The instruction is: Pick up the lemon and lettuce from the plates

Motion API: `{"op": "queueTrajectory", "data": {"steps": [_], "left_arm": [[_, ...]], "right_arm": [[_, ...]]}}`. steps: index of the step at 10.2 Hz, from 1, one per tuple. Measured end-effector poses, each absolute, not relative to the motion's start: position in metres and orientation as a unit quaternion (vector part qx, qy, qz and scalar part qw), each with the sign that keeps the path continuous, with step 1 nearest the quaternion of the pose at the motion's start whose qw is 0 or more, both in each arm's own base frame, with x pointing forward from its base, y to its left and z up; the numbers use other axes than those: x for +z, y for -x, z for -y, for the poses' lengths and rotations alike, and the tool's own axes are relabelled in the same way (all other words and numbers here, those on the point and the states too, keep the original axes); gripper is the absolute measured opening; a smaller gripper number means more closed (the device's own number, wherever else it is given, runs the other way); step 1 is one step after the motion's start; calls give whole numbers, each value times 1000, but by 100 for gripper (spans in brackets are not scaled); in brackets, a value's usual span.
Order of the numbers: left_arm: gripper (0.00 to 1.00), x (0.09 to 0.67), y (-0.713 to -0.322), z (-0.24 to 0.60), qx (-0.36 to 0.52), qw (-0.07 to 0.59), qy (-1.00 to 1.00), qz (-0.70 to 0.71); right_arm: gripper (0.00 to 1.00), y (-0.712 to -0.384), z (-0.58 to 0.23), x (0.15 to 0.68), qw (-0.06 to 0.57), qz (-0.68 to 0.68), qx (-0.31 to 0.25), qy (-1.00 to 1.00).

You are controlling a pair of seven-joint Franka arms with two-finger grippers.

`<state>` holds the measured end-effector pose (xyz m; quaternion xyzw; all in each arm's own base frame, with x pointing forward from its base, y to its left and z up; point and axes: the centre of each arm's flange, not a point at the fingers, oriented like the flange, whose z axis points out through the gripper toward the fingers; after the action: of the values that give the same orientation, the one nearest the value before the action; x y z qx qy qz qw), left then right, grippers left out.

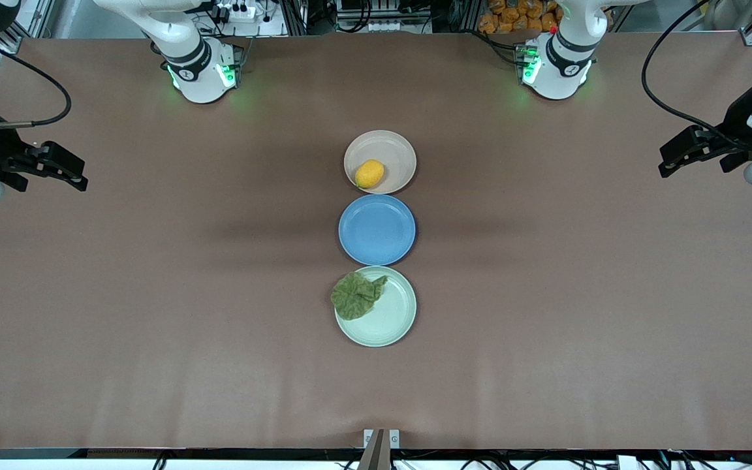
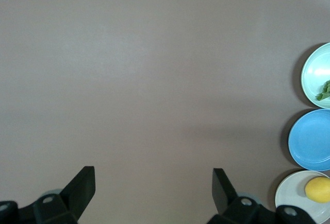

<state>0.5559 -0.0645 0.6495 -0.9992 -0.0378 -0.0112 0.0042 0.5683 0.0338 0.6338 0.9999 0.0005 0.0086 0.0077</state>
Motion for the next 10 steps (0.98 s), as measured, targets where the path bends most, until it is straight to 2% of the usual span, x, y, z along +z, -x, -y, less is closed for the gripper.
{"op": "queueTrajectory", "data": {"steps": [6,10], "left_arm": [[100,641,-555,87,-2,1,1000,0],[100,590,-548,143,58,-43,996,-44]], "right_arm": [[100,-568,-42,632,3,-7,7,-1000],[100,-562,-105,607,-42,-28,-19,-999]]}}
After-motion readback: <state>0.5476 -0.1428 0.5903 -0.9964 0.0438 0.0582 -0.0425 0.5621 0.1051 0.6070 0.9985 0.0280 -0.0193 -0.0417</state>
